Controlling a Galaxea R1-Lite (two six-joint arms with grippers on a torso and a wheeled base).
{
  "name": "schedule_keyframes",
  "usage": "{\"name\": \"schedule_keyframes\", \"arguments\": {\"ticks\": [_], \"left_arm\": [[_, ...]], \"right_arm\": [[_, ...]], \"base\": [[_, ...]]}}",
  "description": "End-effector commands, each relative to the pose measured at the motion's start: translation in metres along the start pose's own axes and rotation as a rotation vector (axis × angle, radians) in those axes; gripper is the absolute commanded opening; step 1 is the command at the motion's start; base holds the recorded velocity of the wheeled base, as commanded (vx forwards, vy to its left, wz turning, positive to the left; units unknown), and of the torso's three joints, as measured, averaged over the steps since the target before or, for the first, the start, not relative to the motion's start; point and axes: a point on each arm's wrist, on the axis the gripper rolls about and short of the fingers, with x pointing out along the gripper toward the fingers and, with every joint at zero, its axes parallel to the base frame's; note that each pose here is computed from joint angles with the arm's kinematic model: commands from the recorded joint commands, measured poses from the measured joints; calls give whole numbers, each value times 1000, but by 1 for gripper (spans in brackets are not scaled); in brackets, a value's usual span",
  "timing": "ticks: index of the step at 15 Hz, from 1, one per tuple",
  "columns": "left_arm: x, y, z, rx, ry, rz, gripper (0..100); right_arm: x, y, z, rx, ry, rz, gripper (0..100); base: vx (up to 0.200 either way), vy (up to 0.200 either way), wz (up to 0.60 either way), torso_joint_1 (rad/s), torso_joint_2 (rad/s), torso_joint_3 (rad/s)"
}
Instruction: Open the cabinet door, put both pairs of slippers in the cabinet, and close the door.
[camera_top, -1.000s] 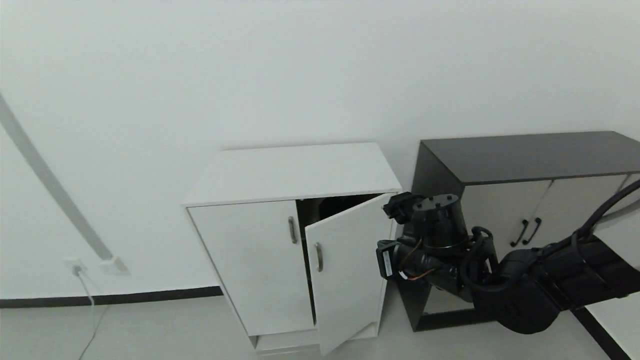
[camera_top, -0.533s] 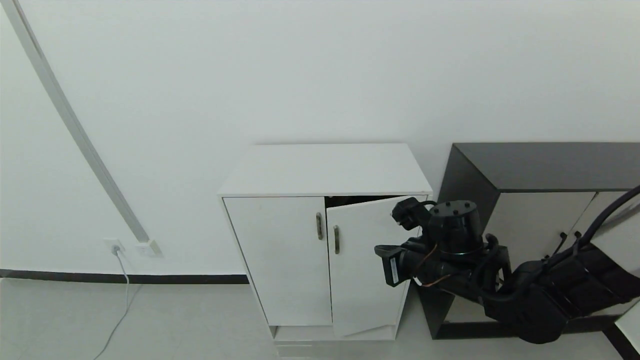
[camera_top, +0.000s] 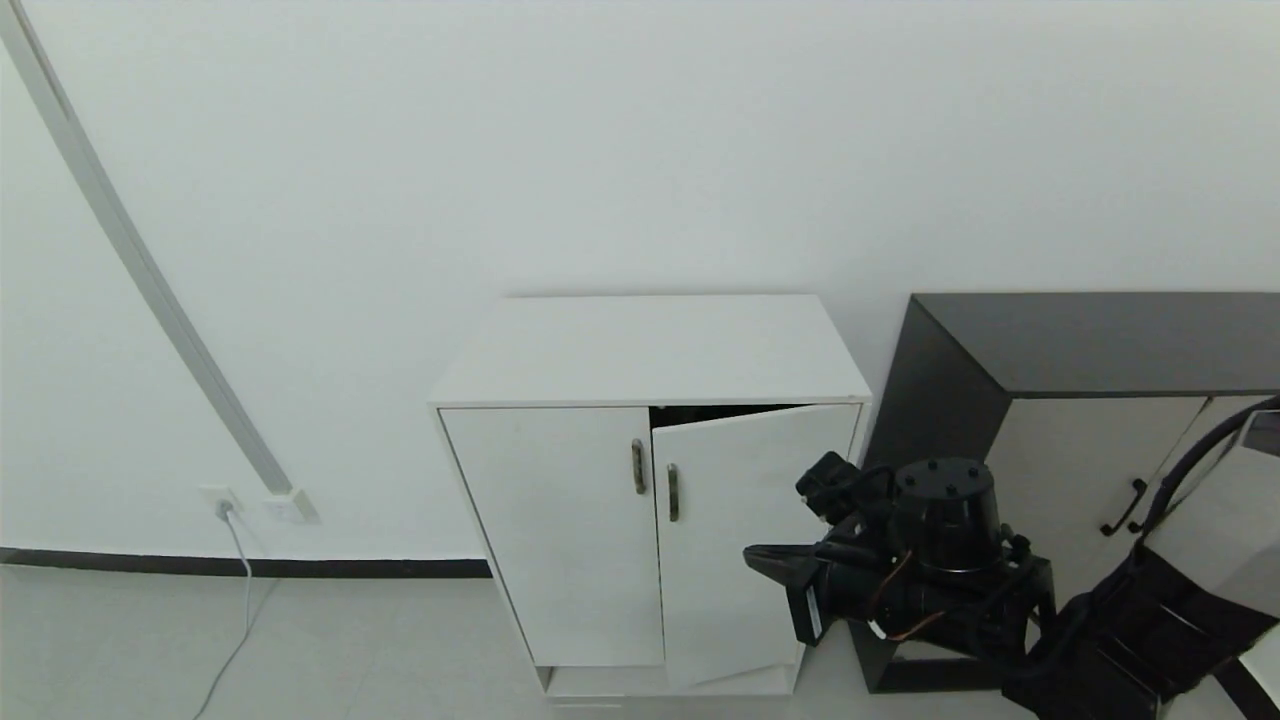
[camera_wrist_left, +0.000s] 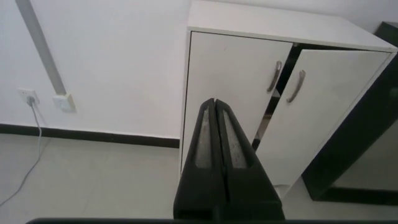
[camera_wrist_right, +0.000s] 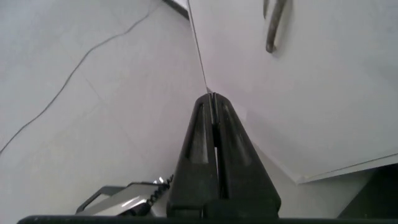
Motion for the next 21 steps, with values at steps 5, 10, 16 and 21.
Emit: {"name": "schedule_keyframes", "arguments": {"ticks": [5,10,16,21], "left_arm": [[0,0,0,-2,1,1,0],[0,0,0,-3,3,1,0],[0,0,0,-3,1,1,0],[0,0,0,-2,3,0,0]], "right_arm": [[7,-2,-15,10,49,1,0],[9,-2,-19,13,61,1,0],[28,-11,-21,31,29,-14,0],[54,-26,-18,80,-16,-118,0]], "base": [[200,0,0,6,4,2],[40,0,0,0,0,0],[0,0,0,0,0,0],[0,0,0,0,0,0]]}}
